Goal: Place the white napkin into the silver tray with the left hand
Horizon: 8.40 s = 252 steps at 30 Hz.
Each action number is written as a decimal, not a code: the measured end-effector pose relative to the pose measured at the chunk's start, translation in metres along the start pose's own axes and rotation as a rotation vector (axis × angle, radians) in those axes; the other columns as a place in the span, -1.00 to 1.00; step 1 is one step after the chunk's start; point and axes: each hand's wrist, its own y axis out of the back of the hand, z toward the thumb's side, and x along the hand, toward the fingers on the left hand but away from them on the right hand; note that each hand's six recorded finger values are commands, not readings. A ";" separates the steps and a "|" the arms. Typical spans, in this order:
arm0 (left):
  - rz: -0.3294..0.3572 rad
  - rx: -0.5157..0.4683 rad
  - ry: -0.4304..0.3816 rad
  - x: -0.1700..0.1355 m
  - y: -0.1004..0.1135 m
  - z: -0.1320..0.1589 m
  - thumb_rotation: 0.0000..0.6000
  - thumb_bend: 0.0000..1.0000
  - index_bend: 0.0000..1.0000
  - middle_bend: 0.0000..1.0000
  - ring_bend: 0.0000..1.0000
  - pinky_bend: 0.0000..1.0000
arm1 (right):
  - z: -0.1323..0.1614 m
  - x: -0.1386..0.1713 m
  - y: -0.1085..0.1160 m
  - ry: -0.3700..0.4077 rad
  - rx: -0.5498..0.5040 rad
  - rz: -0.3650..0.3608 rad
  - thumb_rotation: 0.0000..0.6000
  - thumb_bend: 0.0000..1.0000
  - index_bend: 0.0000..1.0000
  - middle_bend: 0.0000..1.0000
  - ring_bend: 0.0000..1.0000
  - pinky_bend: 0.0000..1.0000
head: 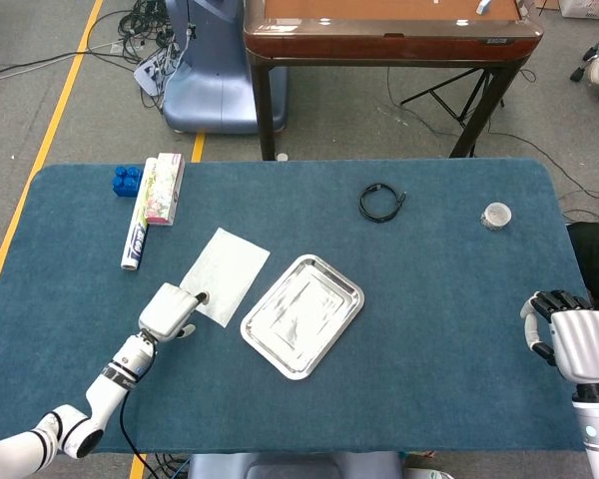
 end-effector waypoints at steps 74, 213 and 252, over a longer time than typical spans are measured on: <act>-0.020 -0.029 0.056 0.015 -0.025 0.001 1.00 -0.47 -0.14 1.00 1.00 1.00 | -0.002 0.000 0.004 -0.007 -0.002 -0.008 1.00 -0.03 0.11 -0.02 -0.26 -0.09; 0.080 -0.251 -0.035 -0.001 0.060 0.097 1.00 -0.08 0.26 1.00 1.00 1.00 | -0.007 0.000 0.012 -0.018 -0.013 -0.033 1.00 -0.03 0.11 -0.02 -0.26 -0.09; 0.013 -0.152 -0.179 -0.013 0.037 0.139 1.00 -0.08 0.27 1.00 1.00 1.00 | -0.013 -0.003 0.011 -0.040 -0.011 -0.030 1.00 -0.03 0.11 -0.02 -0.26 -0.09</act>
